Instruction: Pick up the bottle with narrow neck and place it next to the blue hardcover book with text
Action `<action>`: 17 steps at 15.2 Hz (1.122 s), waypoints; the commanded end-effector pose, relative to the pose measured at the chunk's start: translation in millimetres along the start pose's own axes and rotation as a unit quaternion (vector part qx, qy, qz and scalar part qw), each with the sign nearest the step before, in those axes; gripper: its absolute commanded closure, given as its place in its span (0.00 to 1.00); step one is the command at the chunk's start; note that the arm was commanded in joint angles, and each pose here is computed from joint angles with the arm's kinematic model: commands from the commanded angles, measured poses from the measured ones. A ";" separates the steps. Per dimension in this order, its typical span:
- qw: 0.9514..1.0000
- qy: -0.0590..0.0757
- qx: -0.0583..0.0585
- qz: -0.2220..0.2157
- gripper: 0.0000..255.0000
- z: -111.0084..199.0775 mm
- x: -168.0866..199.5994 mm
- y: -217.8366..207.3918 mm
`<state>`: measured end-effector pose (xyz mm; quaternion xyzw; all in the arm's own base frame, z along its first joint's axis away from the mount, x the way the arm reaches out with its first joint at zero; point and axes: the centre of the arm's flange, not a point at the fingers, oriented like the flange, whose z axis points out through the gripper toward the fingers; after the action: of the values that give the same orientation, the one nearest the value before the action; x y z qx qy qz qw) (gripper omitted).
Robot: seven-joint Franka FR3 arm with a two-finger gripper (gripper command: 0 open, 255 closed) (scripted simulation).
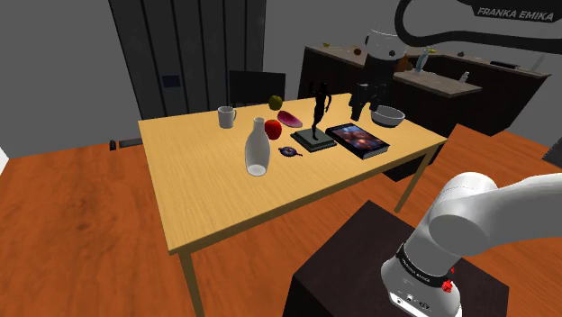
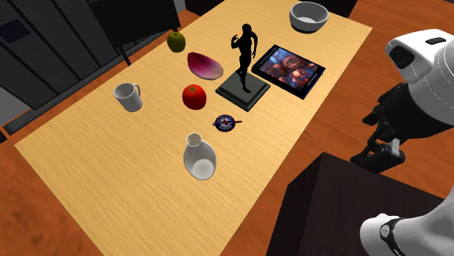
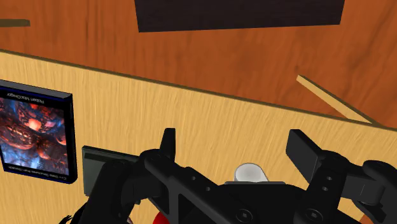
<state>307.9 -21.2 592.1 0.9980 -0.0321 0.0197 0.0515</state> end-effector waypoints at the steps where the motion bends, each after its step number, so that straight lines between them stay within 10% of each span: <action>1: 1.000 0.000 0.000 0.000 0.00 0.0 0.0 0.0; 17: 0.999 -0.019 0.026 -0.026 0.00 71.5 195.6 -52.2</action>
<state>497.5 8.5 529.2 0.9996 -0.0078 0.0015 0.0274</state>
